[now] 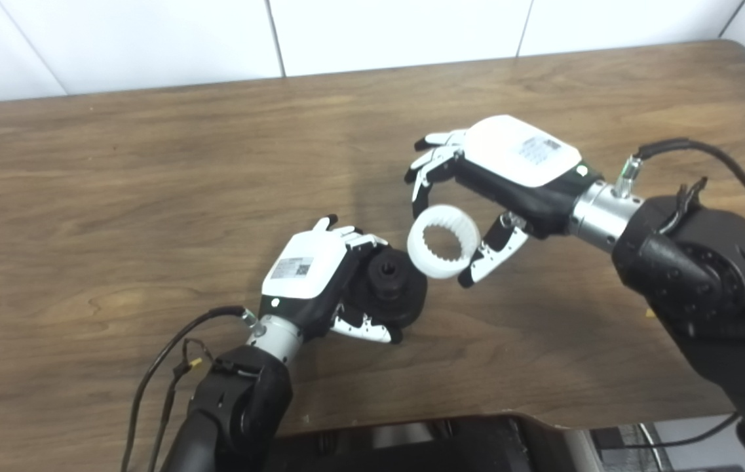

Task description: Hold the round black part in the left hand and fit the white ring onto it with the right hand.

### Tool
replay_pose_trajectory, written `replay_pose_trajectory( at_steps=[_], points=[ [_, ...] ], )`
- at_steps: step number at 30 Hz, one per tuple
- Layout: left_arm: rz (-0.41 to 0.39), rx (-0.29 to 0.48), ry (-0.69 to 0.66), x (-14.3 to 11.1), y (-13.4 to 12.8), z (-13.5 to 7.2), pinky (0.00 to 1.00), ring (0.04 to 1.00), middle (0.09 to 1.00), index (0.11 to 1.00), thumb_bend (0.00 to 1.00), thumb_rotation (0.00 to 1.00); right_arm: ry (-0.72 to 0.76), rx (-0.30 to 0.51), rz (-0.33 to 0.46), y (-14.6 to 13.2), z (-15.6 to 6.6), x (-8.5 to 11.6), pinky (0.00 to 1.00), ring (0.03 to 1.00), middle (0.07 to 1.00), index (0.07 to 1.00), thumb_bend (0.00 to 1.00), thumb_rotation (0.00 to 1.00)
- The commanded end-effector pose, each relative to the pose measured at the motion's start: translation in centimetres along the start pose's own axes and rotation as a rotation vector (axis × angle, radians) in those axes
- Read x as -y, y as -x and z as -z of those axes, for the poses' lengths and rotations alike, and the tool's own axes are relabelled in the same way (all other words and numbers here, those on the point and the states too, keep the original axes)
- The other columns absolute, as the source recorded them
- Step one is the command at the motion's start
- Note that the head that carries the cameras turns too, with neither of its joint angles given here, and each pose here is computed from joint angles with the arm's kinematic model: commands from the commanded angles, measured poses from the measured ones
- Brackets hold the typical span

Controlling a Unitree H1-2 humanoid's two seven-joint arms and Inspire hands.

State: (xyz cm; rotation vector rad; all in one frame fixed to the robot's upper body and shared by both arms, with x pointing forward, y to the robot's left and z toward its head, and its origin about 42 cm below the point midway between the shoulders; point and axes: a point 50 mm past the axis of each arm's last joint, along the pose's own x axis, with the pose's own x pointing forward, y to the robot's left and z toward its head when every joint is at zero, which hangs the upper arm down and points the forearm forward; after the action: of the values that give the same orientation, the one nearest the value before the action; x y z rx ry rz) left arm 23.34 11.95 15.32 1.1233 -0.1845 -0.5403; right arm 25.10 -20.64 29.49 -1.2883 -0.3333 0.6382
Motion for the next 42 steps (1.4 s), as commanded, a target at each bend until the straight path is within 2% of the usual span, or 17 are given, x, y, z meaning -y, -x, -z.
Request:
replay_pose_trajectory(
  at_steps=[1, 13, 21, 35, 42],
  points=[
    [0.028, 0.019, -0.026, 0.5, -0.4, -0.6, 1.0, 0.875, 0.777, 0.48, 0.53, 0.06, 0.049, 0.033, 0.049, 0.1, -0.7, 1.1, 0.91, 0.912, 0.785, 0.483, 0.52, 0.14],
    [0.034, 0.016, -0.004, 0.8, -0.5, -0.9, 1.0, 0.88, 0.778, 0.48, 0.53, 0.06, 0.041, 0.062, 0.023, -0.7, -1.3, -0.3, 0.87, 0.902, 0.78, 0.483, 0.52, 0.14],
    [0.029, -0.002, 0.042, 1.4, -1.0, -1.1, 1.0, 0.863, 0.758, 0.48, 0.53, 0.06, -0.003, 0.049, 0.018, -1.2, -1.0, -1.6, 0.9, 0.92, 0.792, 0.483, 0.52, 0.13],
    [0.052, -0.019, 0.1, 1.8, -1.4, -1.4, 1.0, 0.853, 0.747, 0.48, 0.53, 0.05, -0.021, 0.041, 0.016, -2.3, -0.8, -2.6, 0.92, 0.933, 0.8, 0.484, 0.52, 0.13],
    [0.052, -0.014, 0.072, 1.9, -1.5, -1.6, 1.0, 0.854, 0.751, 0.48, 0.53, 0.06, -0.033, 0.044, 0.02, -2.8, -0.8, -2.7, 0.92, 0.934, 0.798, 0.484, 0.52, 0.13]
  ],
)
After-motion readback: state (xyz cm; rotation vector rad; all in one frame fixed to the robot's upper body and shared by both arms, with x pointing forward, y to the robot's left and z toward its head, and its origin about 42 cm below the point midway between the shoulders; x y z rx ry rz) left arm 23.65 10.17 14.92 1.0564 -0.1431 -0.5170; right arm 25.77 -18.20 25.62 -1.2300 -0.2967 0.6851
